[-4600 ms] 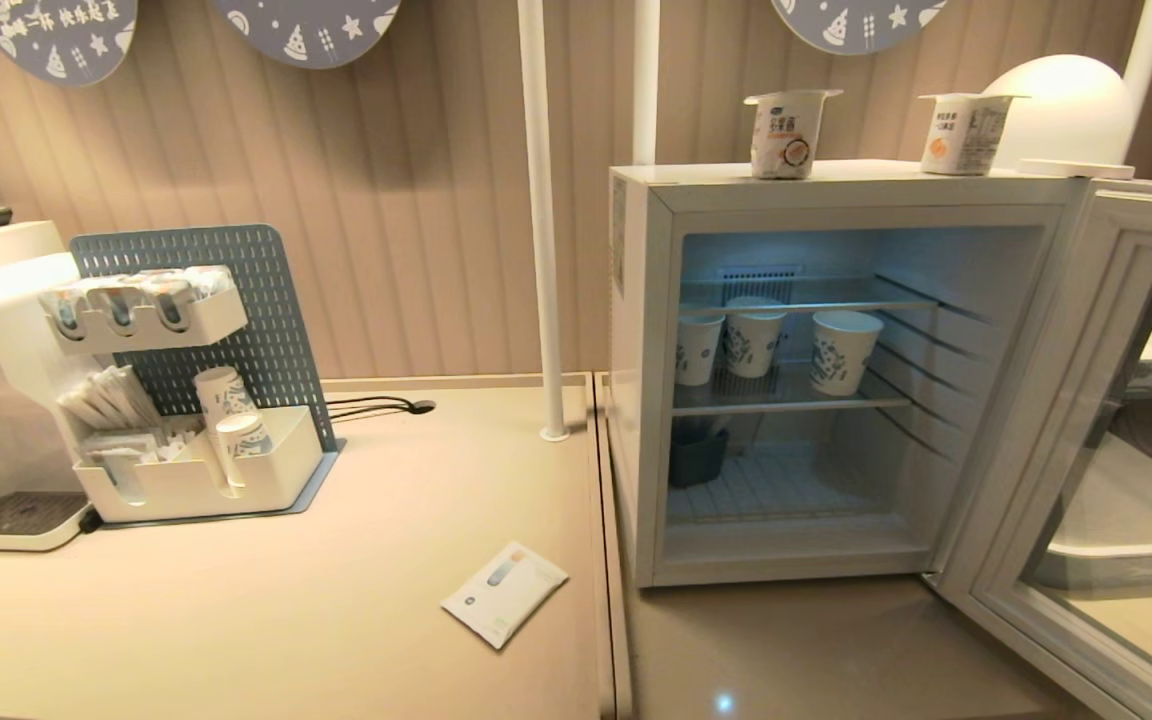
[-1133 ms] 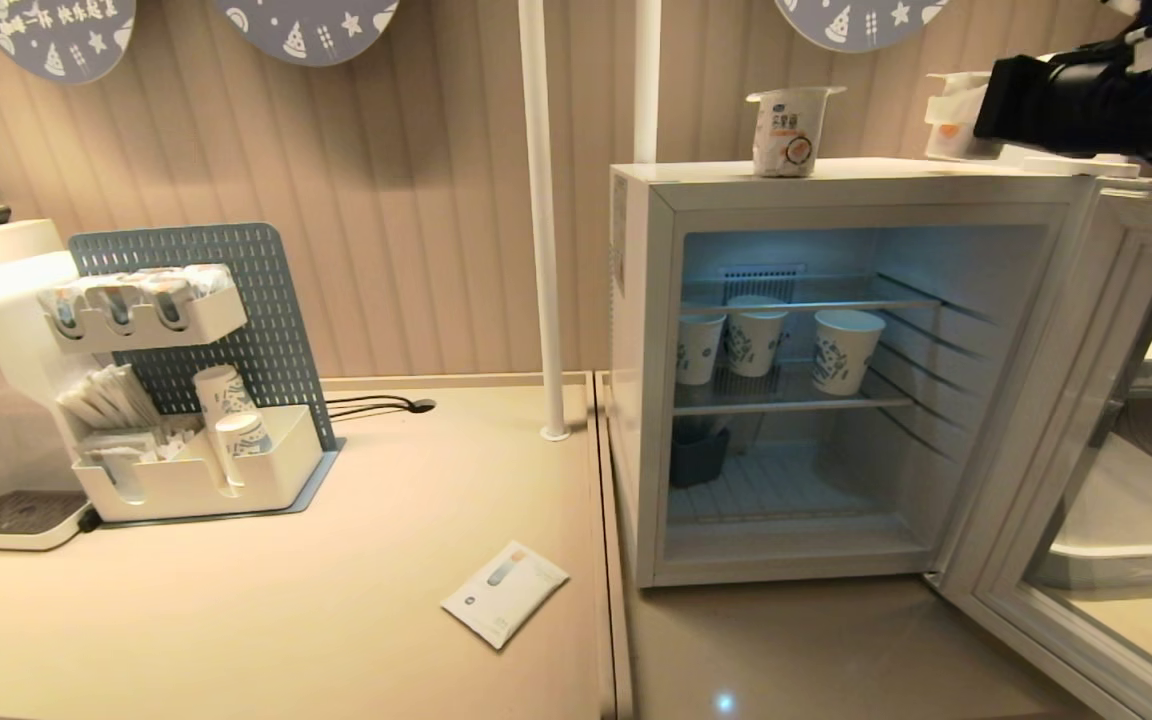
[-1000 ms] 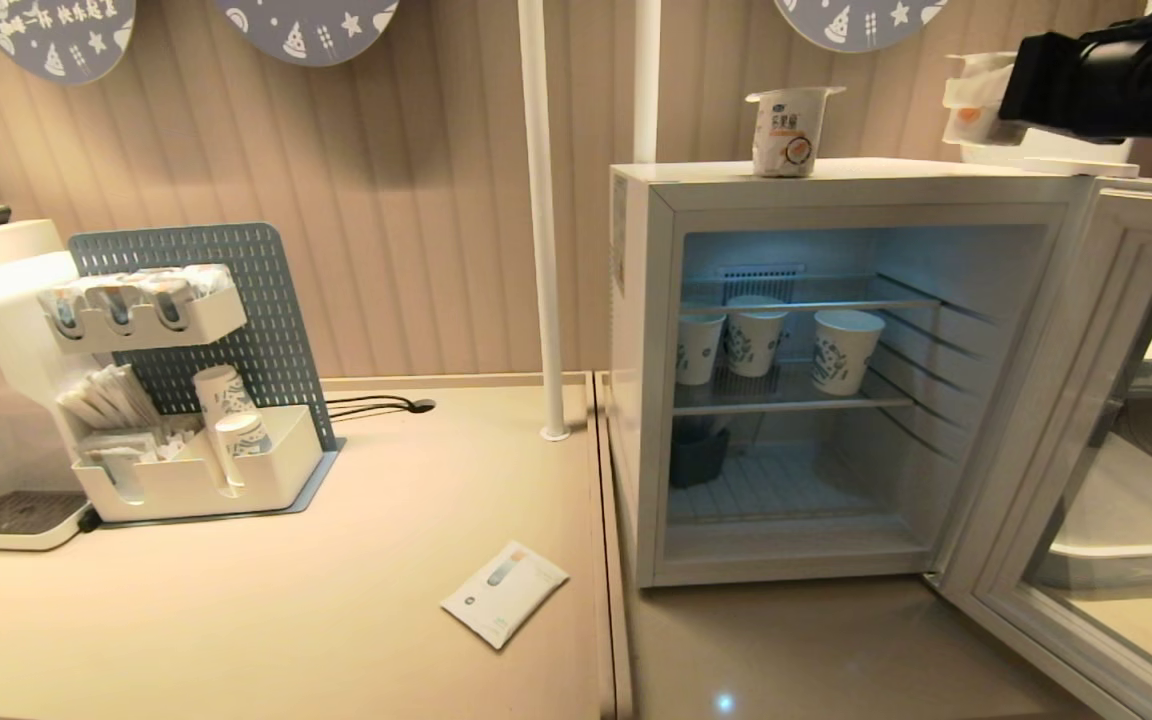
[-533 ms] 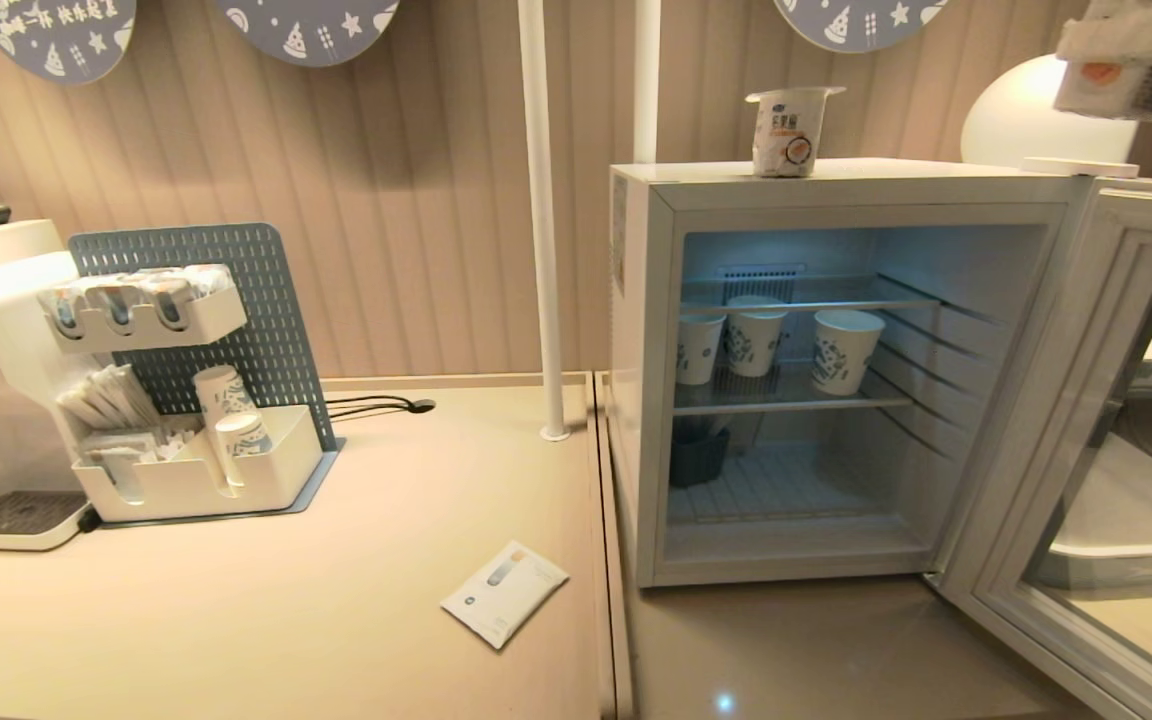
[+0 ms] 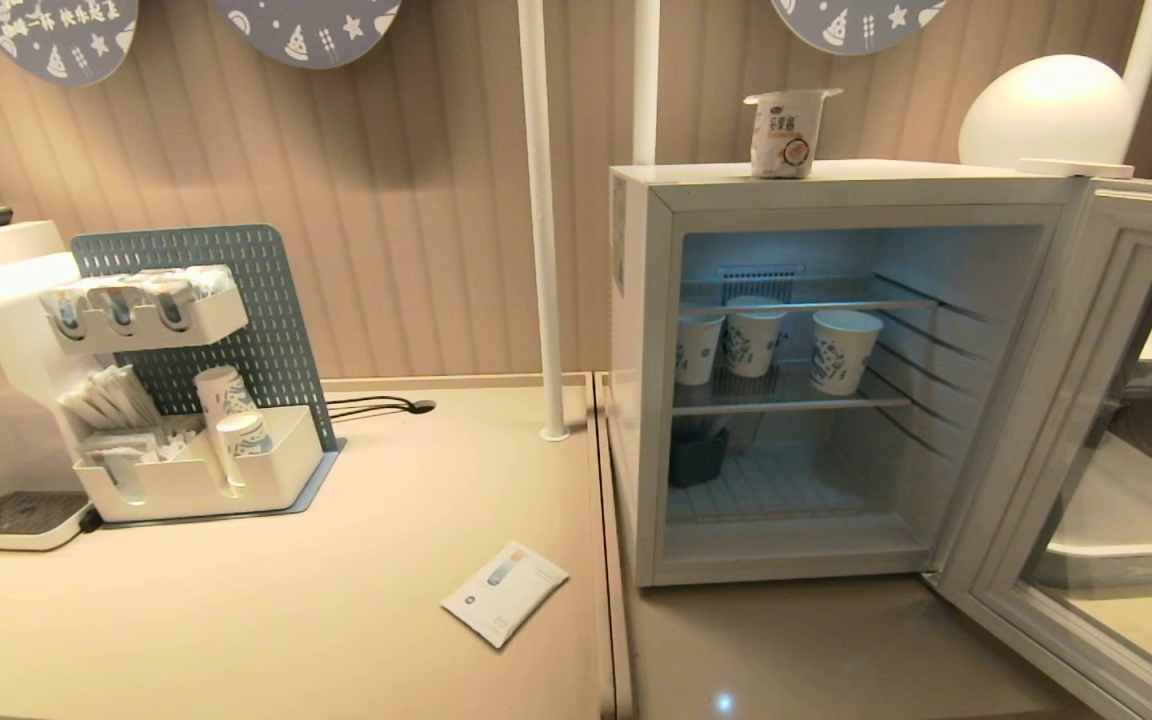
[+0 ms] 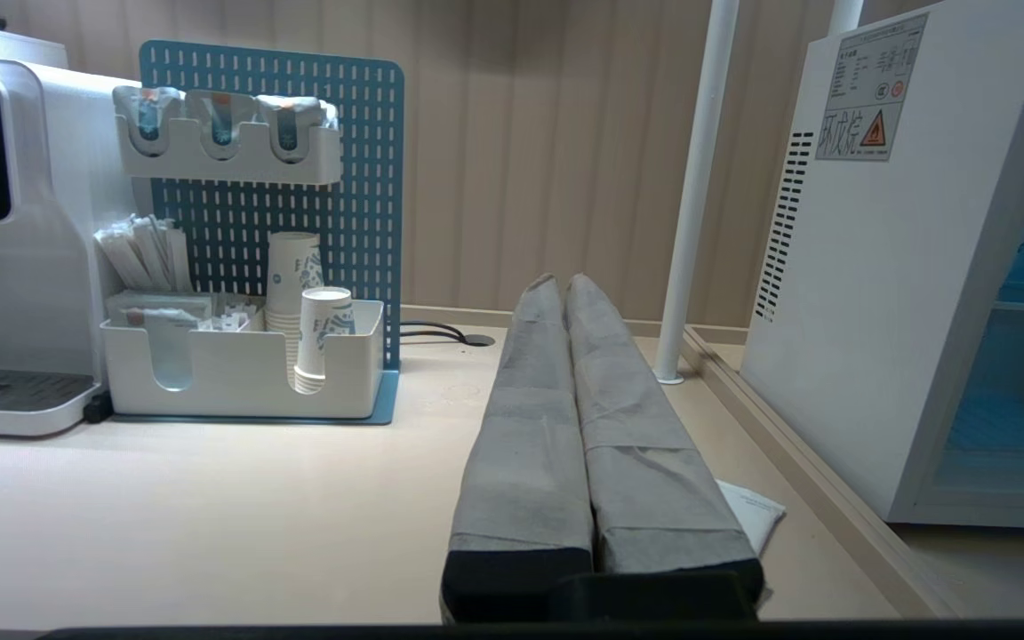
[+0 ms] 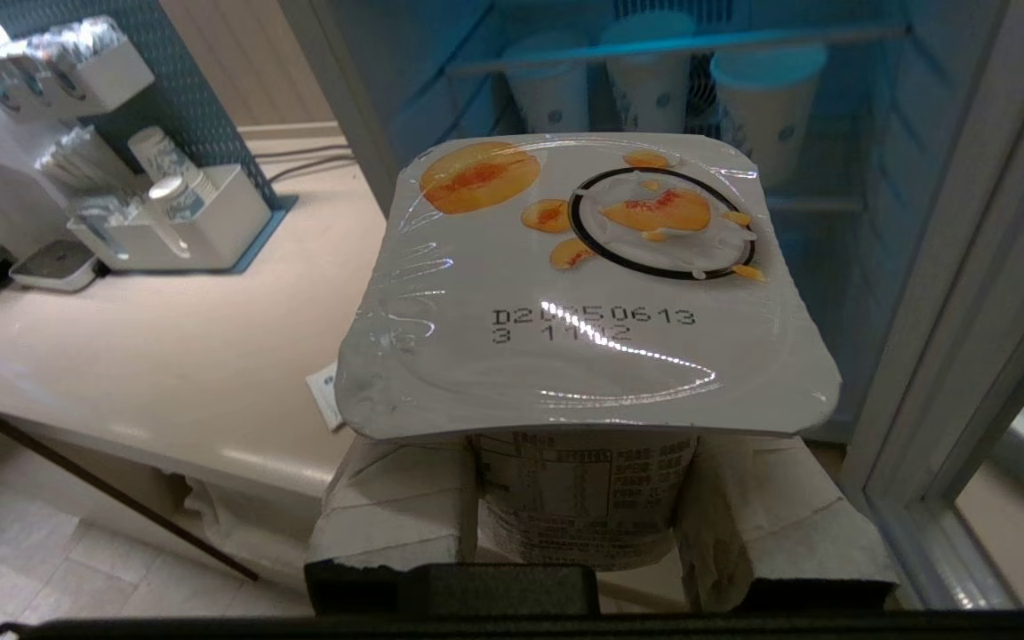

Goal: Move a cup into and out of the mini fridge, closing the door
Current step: Put the yoghurt in the freezer

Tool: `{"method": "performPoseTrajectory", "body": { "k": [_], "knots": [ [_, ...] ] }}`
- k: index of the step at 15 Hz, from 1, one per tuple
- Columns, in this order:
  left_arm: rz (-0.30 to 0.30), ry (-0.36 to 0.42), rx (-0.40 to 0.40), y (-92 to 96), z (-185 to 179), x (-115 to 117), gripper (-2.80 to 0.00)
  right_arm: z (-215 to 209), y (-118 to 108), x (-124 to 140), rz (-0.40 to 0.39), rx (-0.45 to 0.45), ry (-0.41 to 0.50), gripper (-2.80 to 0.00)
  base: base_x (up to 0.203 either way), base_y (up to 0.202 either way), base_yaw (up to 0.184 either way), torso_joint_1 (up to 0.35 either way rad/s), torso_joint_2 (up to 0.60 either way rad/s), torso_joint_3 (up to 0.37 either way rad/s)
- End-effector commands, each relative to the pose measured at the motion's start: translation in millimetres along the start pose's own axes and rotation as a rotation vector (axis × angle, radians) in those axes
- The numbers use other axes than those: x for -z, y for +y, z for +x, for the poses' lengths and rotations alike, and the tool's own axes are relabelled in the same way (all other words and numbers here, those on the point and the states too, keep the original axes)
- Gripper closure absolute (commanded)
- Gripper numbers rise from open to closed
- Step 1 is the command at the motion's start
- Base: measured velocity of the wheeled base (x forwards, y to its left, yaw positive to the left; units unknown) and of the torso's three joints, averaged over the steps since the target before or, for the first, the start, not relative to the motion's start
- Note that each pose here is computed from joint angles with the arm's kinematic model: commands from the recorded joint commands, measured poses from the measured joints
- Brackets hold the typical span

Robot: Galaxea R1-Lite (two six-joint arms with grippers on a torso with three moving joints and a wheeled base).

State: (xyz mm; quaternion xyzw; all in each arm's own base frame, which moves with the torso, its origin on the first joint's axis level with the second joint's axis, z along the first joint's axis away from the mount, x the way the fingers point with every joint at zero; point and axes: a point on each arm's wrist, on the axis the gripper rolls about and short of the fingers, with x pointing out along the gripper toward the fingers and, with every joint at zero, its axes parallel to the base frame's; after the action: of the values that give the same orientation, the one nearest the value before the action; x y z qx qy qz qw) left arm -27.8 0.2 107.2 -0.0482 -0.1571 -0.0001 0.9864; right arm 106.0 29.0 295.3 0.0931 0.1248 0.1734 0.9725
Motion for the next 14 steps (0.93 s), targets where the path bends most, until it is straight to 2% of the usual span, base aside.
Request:
{"method": "performPoseTrajectory", "body": {
  "k": [1,4,10,14],
  "knots": [
    [0.0,0.039,-0.005,1.1,0.6,11.4,0.0,-5.7,-2.6,27.8,0.004,-0.019,0.017,0.0,0.0,0.0,0.0,0.0,0.0,0.0],
    [-0.001,0.039,-0.005,1.1,0.6,11.4,0.0,22.2,-7.6,62.8,0.031,-0.044,0.076,0.0,0.0,0.0,0.0,0.0,0.0,0.0],
    [-0.006,0.039,-0.006,1.1,0.6,11.4,0.0,95.2,-19.4,113.1,0.071,0.007,0.186,0.0,0.0,0.0,0.0,0.0,0.0,0.0],
    [-0.008,0.039,-0.004,1.1,0.6,11.4,0.0,140.3,-29.7,142.8,0.096,0.059,0.209,0.0,0.0,0.0,0.0,0.0,0.0,0.0]
  ]
}}
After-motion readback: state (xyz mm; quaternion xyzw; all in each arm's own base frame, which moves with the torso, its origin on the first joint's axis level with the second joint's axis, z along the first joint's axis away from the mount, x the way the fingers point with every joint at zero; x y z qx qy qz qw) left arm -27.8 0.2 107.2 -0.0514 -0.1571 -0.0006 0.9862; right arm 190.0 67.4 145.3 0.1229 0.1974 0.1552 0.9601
